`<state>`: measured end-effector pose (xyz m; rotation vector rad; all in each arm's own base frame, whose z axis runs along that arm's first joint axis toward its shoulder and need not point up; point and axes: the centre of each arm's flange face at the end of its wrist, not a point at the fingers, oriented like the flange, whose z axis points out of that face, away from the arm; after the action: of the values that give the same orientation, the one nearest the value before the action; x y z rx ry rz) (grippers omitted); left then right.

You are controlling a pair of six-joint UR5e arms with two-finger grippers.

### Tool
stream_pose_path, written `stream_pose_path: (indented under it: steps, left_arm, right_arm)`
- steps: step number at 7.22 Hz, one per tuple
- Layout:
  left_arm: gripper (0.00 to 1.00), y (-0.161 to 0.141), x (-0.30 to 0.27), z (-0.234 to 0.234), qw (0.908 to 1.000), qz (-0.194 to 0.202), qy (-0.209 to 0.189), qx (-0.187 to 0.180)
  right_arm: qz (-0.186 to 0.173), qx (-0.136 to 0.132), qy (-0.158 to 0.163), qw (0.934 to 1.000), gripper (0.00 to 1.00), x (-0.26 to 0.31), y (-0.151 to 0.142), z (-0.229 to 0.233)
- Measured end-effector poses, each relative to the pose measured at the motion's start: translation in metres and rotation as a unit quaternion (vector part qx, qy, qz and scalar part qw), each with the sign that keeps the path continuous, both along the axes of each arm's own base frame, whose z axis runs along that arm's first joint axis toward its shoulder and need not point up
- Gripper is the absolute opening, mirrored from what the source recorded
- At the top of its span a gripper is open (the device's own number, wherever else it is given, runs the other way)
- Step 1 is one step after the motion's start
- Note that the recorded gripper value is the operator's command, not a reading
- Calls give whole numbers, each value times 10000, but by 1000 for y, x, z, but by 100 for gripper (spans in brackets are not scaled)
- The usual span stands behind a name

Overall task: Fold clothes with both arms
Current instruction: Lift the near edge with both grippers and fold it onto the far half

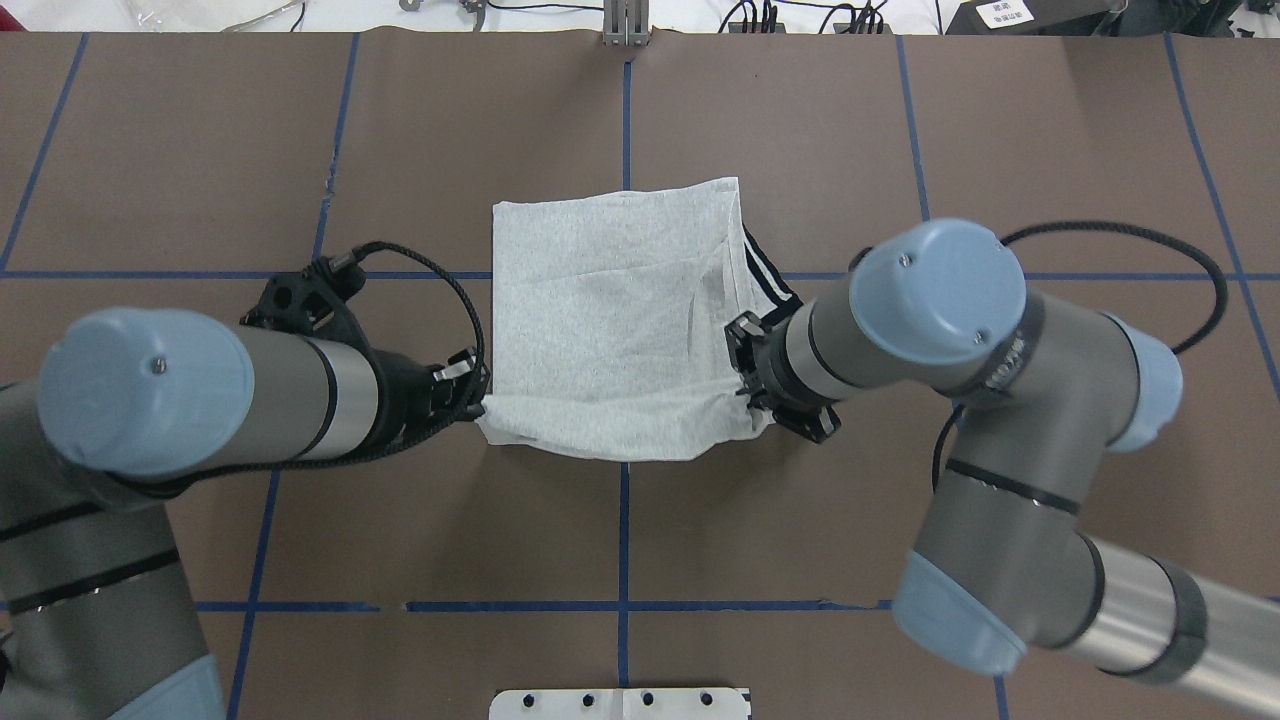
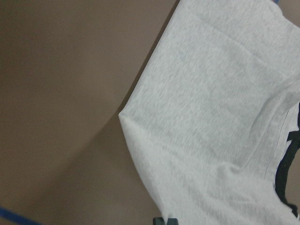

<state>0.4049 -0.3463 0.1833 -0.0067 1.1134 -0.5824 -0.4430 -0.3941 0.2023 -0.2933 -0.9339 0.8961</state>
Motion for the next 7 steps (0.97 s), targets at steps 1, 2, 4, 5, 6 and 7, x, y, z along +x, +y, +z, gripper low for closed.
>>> stream_pose_path:
  steps: [1, 2, 4, 5, 6, 7]
  left_arm:
    - [0, -26, -2, 0, 9999, -80, -103, 93]
    - [0, -48, 1, 2, 9996, -179, -184, 118]
    - [0, -81, 20, 10, 9990, -307, -296, 94]
    - [0, -95, 33, 18, 9988, -340, -335, 100]
    - [0, -110, 45, 24, 9986, -364, -359, 137]
    - [0, -130, 54, 31, 9982, -421, -381, 197]
  right_arm:
    - [72, -14, 48, 10000, 0, -6, -35, -8]
    - [104, -31, 105, 9999, 0, -11, -65, -13]
    - [94, -1, 264, 9996, 0, -20, -105, -15]
    - [63, 23, 371, 9993, 0, -24, -119, -12]
    - [15, 49, 474, 9989, 0, -30, -130, -7]
    - [-23, 88, 543, 9985, 36, -36, -144, -5]
